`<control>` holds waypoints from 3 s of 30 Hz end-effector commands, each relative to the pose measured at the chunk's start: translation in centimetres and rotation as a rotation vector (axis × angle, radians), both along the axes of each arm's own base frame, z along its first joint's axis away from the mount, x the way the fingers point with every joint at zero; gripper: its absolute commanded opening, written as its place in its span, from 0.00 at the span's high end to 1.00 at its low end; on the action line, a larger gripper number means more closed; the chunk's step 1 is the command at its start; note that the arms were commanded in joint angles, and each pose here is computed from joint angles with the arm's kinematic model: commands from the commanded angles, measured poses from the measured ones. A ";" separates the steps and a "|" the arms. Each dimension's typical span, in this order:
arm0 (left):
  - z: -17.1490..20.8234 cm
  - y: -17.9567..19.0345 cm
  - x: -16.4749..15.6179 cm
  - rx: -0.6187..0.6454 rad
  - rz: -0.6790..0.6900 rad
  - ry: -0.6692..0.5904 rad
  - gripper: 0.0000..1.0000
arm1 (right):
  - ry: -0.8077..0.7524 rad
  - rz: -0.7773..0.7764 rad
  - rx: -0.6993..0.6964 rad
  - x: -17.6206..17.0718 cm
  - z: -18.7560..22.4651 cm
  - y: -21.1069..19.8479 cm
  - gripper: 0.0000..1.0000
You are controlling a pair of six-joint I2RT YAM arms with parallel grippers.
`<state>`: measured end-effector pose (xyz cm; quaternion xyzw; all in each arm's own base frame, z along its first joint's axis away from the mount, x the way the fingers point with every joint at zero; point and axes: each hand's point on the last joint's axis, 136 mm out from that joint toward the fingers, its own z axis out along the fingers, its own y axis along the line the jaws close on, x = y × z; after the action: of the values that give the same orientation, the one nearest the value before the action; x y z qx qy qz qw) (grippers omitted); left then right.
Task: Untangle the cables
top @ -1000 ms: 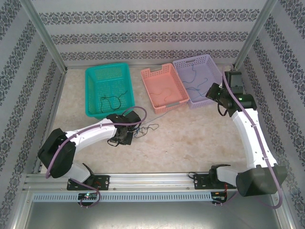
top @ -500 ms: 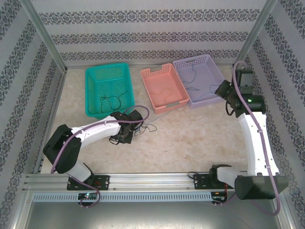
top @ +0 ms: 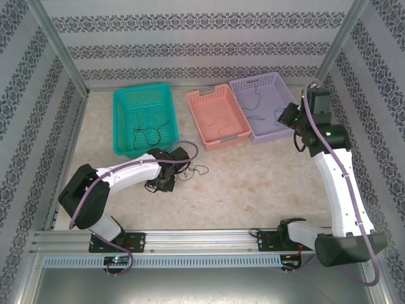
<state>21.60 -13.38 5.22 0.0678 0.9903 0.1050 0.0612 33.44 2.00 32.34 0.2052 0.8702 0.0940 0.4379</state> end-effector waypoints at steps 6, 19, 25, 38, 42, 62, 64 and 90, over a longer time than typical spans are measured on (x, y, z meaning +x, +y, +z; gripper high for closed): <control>6.2 -0.8 2.0 -0.108 0.080 -0.152 0.31 | -0.127 0.180 -0.124 -2.5 4.2 4.6 1.00; 18.5 -4.9 7.3 -0.506 0.366 -0.436 0.22 | -0.488 0.425 -0.143 -3.3 16.8 11.4 1.00; 26.8 -5.2 9.9 -0.764 0.384 -0.595 0.29 | -0.572 0.691 -0.143 -3.5 17.3 15.9 1.00; 38.7 -12.9 11.3 -1.217 0.016 -0.596 0.33 | -0.586 0.922 -0.107 -3.4 14.0 19.1 1.00; 38.3 -14.3 11.8 -1.228 -0.007 -0.534 0.34 | -0.559 0.962 -0.090 -3.7 12.8 19.7 1.00; 34.2 -16.8 11.4 -1.123 -0.050 -0.342 0.53 | -0.498 0.980 -0.059 -4.5 10.3 20.0 1.00; 33.6 -16.8 11.3 -1.106 -0.047 -0.325 0.55 | -0.499 0.978 -0.059 -4.5 10.3 20.0 1.00; 34.0 -15.9 13.5 -1.031 -0.015 -0.427 1.00 | -0.457 0.986 -0.065 -5.3 8.5 19.7 1.00</control>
<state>34.68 -30.23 37.92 0.0146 0.8790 -0.4027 0.2549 28.87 21.70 40.90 -0.2634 0.7516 0.3018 0.5241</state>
